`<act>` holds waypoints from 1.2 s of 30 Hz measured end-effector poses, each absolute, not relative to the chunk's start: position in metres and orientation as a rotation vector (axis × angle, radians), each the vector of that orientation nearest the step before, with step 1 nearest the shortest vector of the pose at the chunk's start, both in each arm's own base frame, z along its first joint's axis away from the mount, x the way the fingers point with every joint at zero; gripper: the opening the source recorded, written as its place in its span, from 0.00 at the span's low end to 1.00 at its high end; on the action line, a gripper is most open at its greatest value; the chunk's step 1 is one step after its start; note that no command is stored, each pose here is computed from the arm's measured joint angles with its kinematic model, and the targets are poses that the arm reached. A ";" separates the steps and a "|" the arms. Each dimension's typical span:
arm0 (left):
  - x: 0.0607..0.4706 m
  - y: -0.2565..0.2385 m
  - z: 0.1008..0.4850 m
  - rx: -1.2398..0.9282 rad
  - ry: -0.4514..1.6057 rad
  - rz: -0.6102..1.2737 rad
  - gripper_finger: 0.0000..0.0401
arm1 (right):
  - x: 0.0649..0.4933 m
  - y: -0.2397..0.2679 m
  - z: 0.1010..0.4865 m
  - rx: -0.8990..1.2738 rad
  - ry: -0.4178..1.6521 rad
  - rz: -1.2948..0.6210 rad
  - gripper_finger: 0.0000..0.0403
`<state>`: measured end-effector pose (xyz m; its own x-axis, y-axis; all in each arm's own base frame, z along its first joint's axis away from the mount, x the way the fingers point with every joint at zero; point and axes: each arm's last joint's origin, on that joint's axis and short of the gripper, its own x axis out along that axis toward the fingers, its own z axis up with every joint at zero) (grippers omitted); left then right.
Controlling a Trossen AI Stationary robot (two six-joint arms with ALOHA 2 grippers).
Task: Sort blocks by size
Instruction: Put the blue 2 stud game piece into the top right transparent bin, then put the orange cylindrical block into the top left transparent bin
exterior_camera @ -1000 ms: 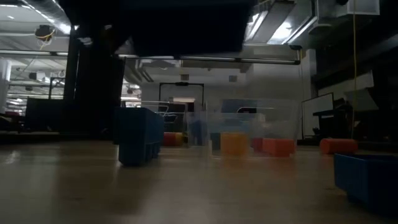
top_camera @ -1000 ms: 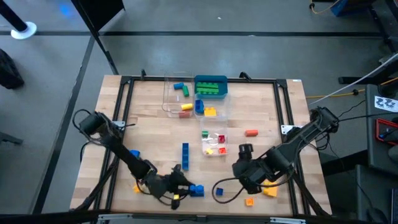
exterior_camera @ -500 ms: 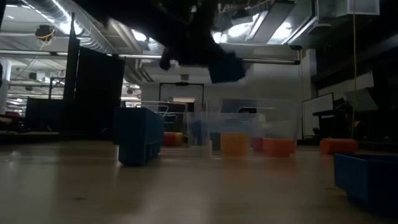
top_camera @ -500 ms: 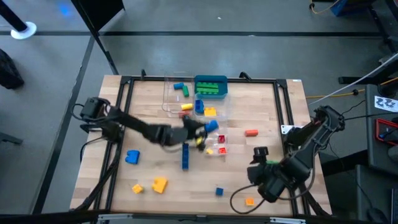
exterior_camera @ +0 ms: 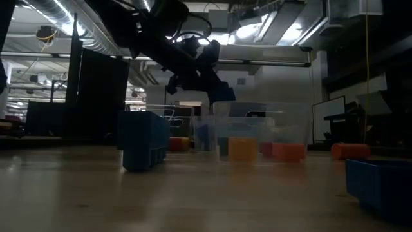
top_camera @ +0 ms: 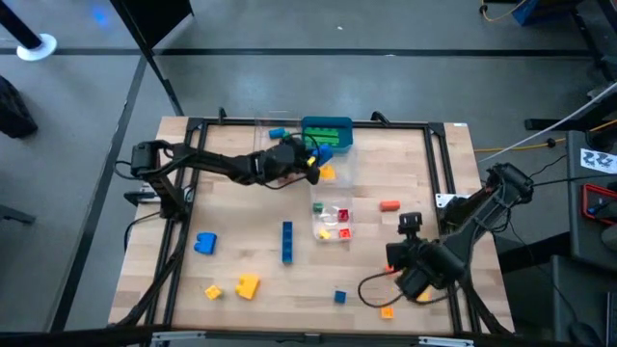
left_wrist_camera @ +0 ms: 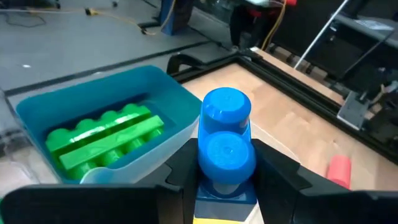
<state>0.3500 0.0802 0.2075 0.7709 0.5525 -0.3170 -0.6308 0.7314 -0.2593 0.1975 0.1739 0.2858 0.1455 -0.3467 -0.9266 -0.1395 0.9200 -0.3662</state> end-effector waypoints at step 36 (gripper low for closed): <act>0.354 0.058 0.204 -0.430 0.286 0.491 0.46 | 0.236 -0.003 0.164 -0.236 1.737 -0.075 0.72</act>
<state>0.3542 0.0585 0.2038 0.8453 0.3919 -0.3632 -0.5096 0.7957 -0.3274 0.2356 -0.0029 0.1635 -0.1609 -0.1996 -0.9666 -0.1160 0.9764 -0.1824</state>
